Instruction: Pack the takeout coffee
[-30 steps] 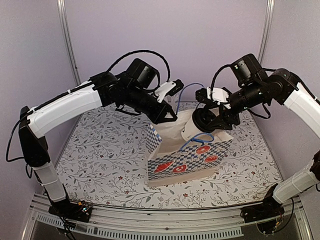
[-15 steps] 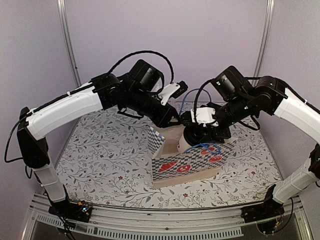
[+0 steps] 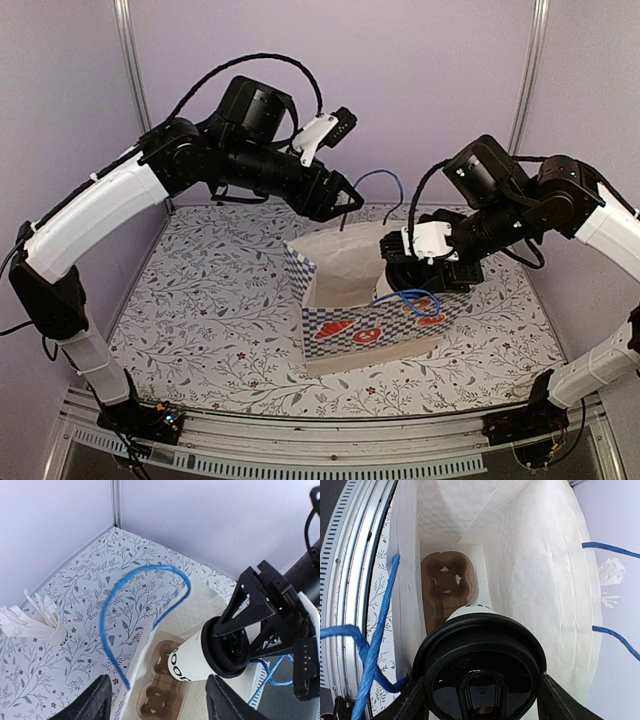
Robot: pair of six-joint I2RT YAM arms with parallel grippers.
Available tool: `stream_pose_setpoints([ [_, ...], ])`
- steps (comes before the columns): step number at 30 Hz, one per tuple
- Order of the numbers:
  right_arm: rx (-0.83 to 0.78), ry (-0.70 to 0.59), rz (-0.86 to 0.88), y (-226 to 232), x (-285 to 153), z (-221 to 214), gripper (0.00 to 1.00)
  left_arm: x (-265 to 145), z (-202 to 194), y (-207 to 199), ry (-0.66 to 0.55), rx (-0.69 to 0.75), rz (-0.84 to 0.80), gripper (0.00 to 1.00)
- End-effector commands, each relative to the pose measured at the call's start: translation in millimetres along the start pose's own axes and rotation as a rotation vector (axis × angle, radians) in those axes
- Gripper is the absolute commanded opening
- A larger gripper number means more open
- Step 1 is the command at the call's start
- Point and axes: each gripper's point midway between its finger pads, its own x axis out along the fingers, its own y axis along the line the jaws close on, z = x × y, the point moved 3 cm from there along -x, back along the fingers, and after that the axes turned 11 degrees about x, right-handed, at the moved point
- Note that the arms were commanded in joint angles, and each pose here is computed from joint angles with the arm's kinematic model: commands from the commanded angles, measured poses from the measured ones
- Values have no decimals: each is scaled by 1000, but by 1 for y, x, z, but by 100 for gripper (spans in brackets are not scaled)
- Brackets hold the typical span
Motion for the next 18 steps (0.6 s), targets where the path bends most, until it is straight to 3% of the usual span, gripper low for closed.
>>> stream_pose_setpoints([
  [1,-11,37,4,14,-9,-17,42,-12,6,43,-54,-15,104,67],
  [8,-77,58,-6,34,-6,-34,42,54,-47,103,10,-94,92,62],
  [12,-98,66,0,38,-6,-38,42,96,-85,93,118,-91,51,55],
  [18,-180,103,-28,49,1,-58,42,124,-115,64,125,-118,-60,55],
])
